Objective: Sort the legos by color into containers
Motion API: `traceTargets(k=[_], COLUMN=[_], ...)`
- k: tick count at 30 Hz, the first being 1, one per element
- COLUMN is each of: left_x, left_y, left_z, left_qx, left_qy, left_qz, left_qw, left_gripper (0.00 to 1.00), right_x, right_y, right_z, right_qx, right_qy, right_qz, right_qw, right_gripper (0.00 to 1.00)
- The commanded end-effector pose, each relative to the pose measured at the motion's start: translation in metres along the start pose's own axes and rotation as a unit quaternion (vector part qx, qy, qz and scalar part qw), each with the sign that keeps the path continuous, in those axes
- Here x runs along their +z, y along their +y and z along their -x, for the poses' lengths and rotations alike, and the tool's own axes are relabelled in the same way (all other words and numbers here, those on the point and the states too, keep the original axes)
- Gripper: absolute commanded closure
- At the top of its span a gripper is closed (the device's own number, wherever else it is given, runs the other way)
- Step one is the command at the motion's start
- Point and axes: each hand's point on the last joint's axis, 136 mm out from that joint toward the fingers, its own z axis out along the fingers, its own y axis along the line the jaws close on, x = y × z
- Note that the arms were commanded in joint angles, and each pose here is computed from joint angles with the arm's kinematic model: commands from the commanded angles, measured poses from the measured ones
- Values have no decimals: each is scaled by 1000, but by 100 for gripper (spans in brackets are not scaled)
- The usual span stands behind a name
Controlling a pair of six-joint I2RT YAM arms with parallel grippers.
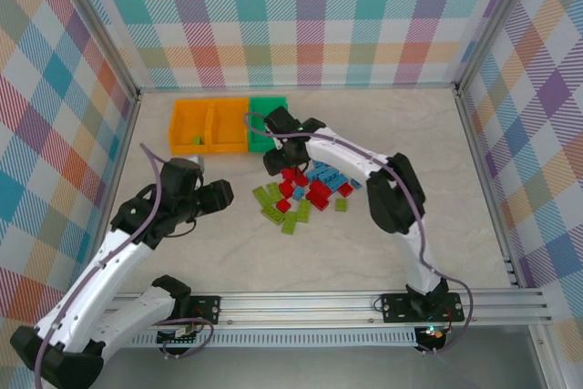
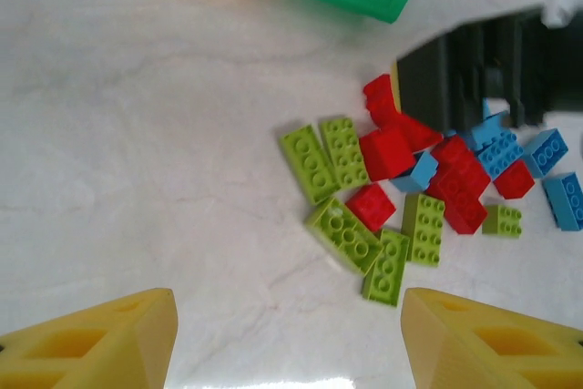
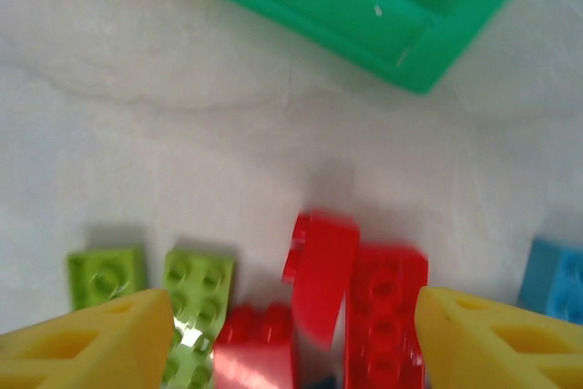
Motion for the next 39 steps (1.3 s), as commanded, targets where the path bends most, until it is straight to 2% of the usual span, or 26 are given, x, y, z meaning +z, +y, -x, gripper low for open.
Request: traceTargets(k=[1, 5, 7, 15, 19, 24, 26, 28, 29, 32, 36, 39], left_x=[-12, -22, -27, -32, -33, -31, -30, -29, -29, -30, -33, -35], left_y=[11, 24, 29, 37, 36, 30, 30, 30, 30, 30, 31, 31], left_z=[-21, -29, -32, -40, -37, -31, -30, -29, -29, -29, -28, -27], left_qx=[-11, -15, -20, -32, -37, -39, -39, -39, -38, -39, -42, -45], left_qy=[18, 12, 11, 7, 0, -8, -8, -7, -8, -9, -16, -20], left_qz=[4, 16, 21, 23, 20, 12, 13, 15, 15, 14, 14, 12], left_qw=[1000, 1000, 1000, 999, 999, 999, 999, 999, 999, 999, 999, 999], left_gripper=[33, 32, 30, 20, 11, 5, 4, 3, 3, 2, 1, 1], right_x=[13, 30, 35, 49, 52, 50, 49, 42, 35, 7, -48, -72], right_y=[-14, -16, -16, 3, 2, -1, -1, -1, 0, 8, 14, 7], right_z=[3, 3, -1, -18, -27, -34, -33, -28, -24, -4, 40, 71], right_qx=[-43, -50, -46, -19, -16, -20, -20, -19, -17, -13, -14, -11], right_qy=[26, 40, 46, 70, 80, 83, 81, 73, 64, 10, -118, -202], right_qz=[-47, -57, -53, 5, 3, -1, -1, 0, 2, 30, 54, 45], right_qw=[998, 996, 996, 997, 997, 996, 997, 997, 998, 999, 991, 978], right_gripper=[34, 39, 45, 65, 67, 65, 70, 82, 85, 85, 85, 85])
